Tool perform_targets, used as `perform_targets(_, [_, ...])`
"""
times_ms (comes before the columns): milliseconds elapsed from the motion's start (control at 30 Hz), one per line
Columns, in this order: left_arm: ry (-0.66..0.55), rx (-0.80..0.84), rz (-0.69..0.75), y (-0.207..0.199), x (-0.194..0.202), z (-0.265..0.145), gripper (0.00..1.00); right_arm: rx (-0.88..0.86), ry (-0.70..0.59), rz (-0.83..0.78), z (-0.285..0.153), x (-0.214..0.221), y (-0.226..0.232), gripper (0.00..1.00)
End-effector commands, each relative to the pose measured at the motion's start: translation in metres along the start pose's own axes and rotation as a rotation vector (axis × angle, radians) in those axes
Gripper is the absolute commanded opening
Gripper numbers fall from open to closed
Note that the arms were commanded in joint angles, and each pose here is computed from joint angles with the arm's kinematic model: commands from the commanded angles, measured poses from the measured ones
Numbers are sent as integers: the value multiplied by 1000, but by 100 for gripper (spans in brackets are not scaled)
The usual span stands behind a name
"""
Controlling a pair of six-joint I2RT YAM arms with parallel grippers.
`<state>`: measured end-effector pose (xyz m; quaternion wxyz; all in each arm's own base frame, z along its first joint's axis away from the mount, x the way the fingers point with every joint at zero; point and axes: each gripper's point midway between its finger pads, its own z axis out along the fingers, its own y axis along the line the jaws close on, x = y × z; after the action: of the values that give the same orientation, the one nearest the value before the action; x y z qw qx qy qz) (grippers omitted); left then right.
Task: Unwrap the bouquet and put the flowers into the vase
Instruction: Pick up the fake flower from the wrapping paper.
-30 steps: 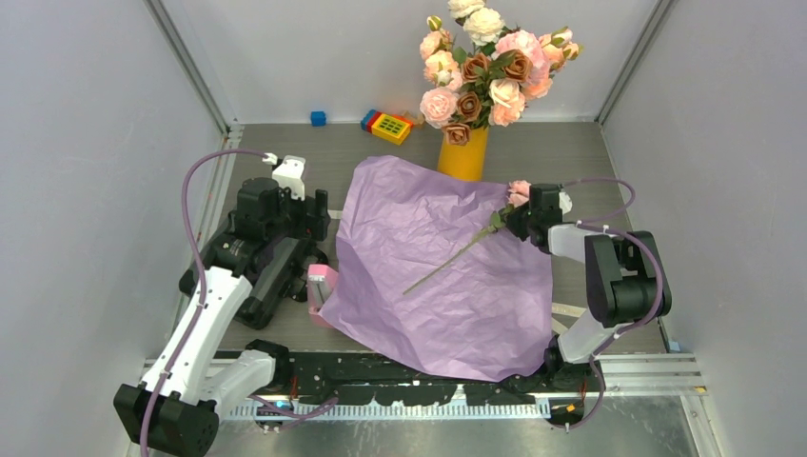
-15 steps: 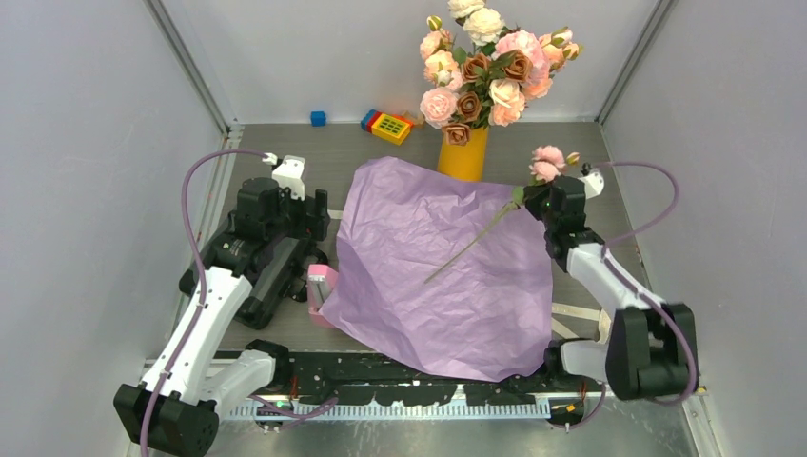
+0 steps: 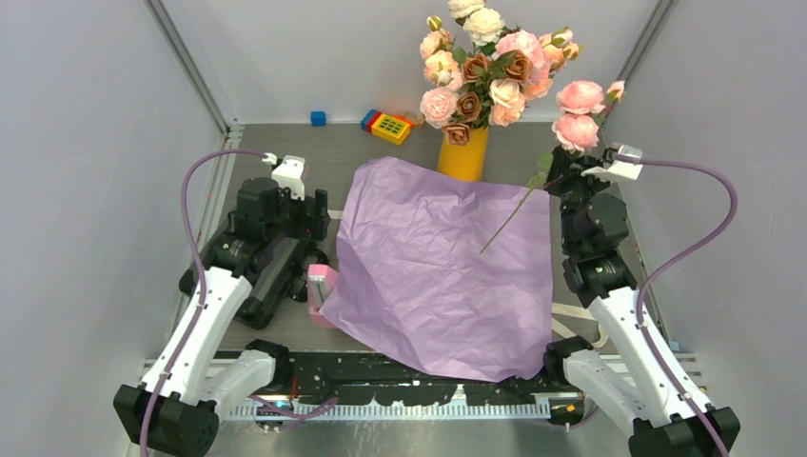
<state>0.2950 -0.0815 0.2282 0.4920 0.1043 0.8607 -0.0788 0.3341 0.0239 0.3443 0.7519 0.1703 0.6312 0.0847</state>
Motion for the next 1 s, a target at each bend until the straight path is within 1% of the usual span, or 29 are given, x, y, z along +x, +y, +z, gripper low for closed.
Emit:
perform_targets(0, [-64, -2, 3, 1, -16, -7, 92, -79, -276, -78, -2, -99, 35, 0])
perform_targets(167, [-64, -10, 5, 2, -16, -6, 92, -196, -408, -102, -12, -148, 73, 0])
perform_targets(267, [-63, -11, 5, 3, -16, -6, 92, -310, -489, -91, -26, -181, 102, 0])
perform_targets(467, [-56, -4, 3, 1, -14, -5, 92, -474, -599, -93, -48, -215, 141, 0])
perform_targets(733, [-53, -4, 1, 1, -14, -3, 92, -574, -683, -154, -51, -226, 176, 0])
perform_targets(833, [-51, -2, 1, 1, -13, -3, 92, -601, -712, -192, -49, -224, 193, 0])
perform_targets(967, [-46, -1, 1, 1, -13, -2, 92, -610, -736, -286, -47, -212, 218, 0])
